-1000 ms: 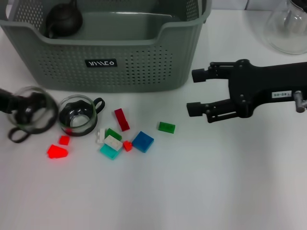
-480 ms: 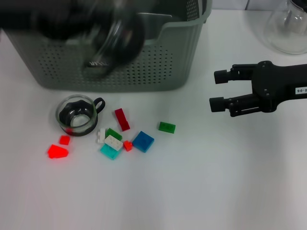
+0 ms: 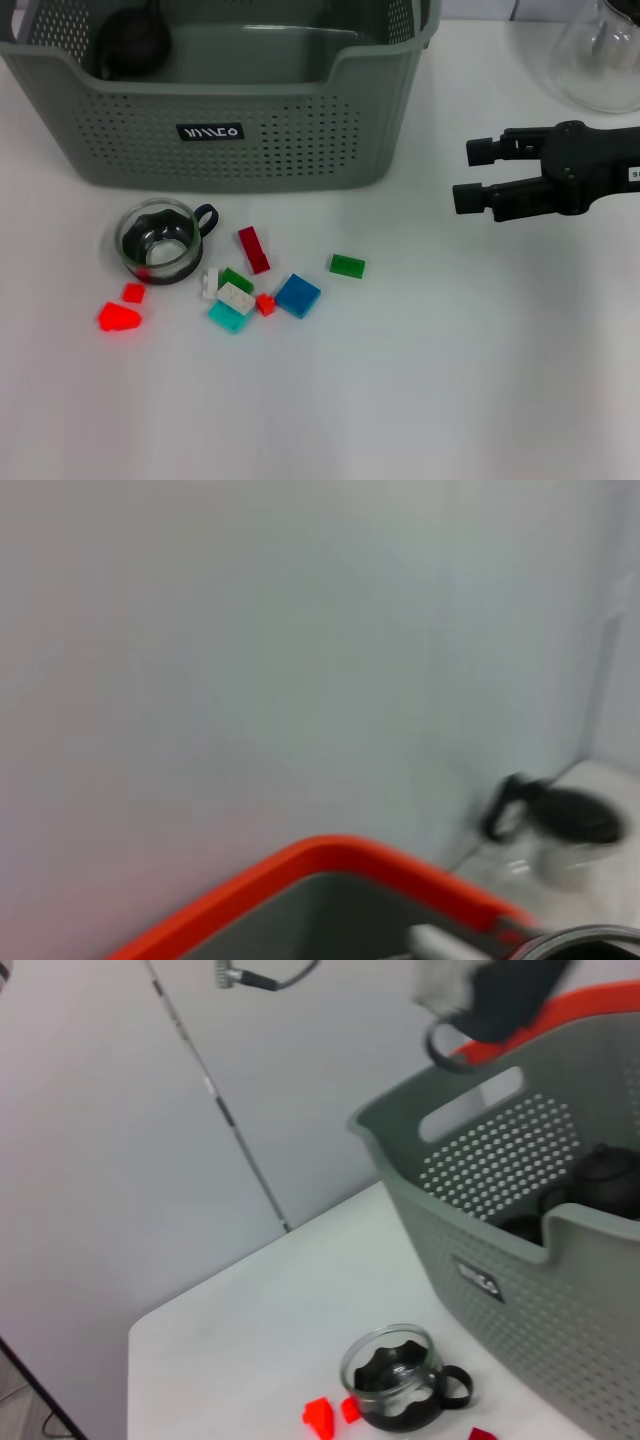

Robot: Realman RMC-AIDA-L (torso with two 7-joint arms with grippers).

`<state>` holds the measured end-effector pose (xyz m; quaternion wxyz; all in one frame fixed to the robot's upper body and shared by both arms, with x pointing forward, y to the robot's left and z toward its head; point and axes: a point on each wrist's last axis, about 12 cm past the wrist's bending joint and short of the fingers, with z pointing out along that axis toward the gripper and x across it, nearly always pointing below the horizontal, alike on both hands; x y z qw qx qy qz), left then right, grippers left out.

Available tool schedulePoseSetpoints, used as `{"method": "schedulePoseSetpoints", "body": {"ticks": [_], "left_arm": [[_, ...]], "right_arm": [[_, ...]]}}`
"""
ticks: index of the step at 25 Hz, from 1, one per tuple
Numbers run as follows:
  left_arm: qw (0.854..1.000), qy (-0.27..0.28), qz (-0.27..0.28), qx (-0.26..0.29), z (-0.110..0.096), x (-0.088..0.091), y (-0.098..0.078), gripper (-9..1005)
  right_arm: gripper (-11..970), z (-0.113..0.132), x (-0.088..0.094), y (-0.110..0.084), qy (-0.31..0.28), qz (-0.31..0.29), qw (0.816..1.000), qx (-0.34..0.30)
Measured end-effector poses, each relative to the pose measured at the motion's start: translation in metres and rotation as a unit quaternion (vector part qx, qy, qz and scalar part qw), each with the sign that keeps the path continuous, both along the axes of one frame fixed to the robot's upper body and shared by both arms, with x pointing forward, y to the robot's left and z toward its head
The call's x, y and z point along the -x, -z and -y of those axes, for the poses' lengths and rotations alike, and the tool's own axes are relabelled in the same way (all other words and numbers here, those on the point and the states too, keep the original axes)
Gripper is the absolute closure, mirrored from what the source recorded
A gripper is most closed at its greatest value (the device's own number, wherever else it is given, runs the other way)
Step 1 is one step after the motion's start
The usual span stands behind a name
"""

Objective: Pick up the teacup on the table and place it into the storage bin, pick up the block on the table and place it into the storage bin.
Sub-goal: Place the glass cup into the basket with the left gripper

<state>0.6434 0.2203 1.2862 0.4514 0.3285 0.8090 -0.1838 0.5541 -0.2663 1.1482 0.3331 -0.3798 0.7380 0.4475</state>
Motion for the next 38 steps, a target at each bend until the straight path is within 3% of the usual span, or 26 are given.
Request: {"method": "schedulePoseSetpoints", "body": {"ticks": [6,11,26,38], "left_arm": [[0.994,-0.066,-0.034,-0.08,0.02,-0.045,0.026,960],[0.985,-0.11,-0.041,-0.125,0.027,-0.062,0.047,960],[0.975,-0.13,-0.047,-0.173,0.033,-0.07,0.084,949],[0.974,-0.131,-0.047,-0.181,0.034,-0.068,0.101,910]], "right_arm": [[31,0.004,-0.003,-0.001,0.009,0.001,1.0,-0.001],[31,0.005,-0.004,-0.003,0.013,0.004,1.0,-0.003],[31,0.006,-0.003,0.003,0.016,0.002,1.0,-0.007],[31,0.006,-0.004,0.003,0.018,0.003,1.0,-0.005]]}}
